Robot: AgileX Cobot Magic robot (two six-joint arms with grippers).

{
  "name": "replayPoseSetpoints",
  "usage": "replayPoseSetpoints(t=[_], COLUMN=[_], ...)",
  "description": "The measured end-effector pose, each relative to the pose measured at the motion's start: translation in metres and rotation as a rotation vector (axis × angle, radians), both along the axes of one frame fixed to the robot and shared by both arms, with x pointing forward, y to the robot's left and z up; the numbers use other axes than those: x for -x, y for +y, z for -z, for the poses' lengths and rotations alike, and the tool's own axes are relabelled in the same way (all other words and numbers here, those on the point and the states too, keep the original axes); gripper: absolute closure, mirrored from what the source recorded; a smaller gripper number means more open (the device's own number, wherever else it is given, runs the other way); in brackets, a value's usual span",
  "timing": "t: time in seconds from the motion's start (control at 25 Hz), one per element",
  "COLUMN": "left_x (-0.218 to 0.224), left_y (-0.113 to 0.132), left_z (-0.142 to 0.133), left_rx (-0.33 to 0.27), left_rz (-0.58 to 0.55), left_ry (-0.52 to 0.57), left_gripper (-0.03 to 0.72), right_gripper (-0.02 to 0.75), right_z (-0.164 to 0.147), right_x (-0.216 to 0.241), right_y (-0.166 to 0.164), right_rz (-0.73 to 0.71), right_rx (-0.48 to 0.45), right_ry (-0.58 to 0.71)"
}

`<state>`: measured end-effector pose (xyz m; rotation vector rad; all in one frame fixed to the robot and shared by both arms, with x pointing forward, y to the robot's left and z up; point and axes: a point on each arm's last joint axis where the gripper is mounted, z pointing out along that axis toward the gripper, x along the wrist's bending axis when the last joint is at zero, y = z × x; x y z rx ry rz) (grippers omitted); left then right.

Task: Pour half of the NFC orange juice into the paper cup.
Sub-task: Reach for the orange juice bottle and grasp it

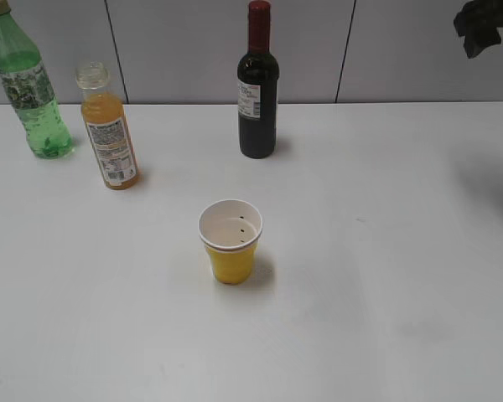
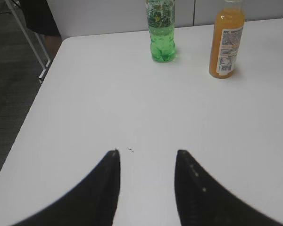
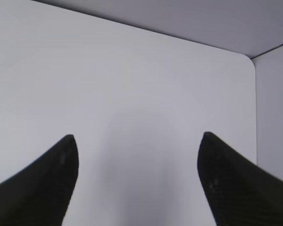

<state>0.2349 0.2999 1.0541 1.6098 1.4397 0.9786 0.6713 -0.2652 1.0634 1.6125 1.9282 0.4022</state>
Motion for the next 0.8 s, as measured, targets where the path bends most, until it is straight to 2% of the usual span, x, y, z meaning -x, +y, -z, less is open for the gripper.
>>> replayPoseSetpoints(t=[0.2, 0.32, 0.44, 0.68, 0.8], left_x=[0.000, 0.000, 0.000, 0.000, 0.000], left_y=[0.000, 0.000, 0.000, 0.000, 0.000], left_z=[0.000, 0.000, 0.000, 0.000, 0.000], left_rx=[0.000, 0.000, 0.000, 0.000, 0.000], left_rz=[0.000, 0.000, 0.000, 0.000, 0.000], left_ry=[0.000, 0.000, 0.000, 0.000, 0.000], left_gripper=[0.386, 0.386, 0.386, 0.403, 0.405], right_gripper=[0.143, 0.143, 0.143, 0.143, 0.144], right_z=[-0.029, -0.028, -0.030, -0.049, -0.049], right_x=[0.010, 0.019, 0.028, 0.074, 0.106], right_y=[0.003, 0.004, 0.002, -0.002, -0.004], right_rz=[-0.009, -0.025, -0.036, -0.043, -0.042], right_rx=[-0.071, -0.160, -0.221, -0.224, -0.223], right_ry=[0.122, 0.234, 0.276, 0.275, 0.294])
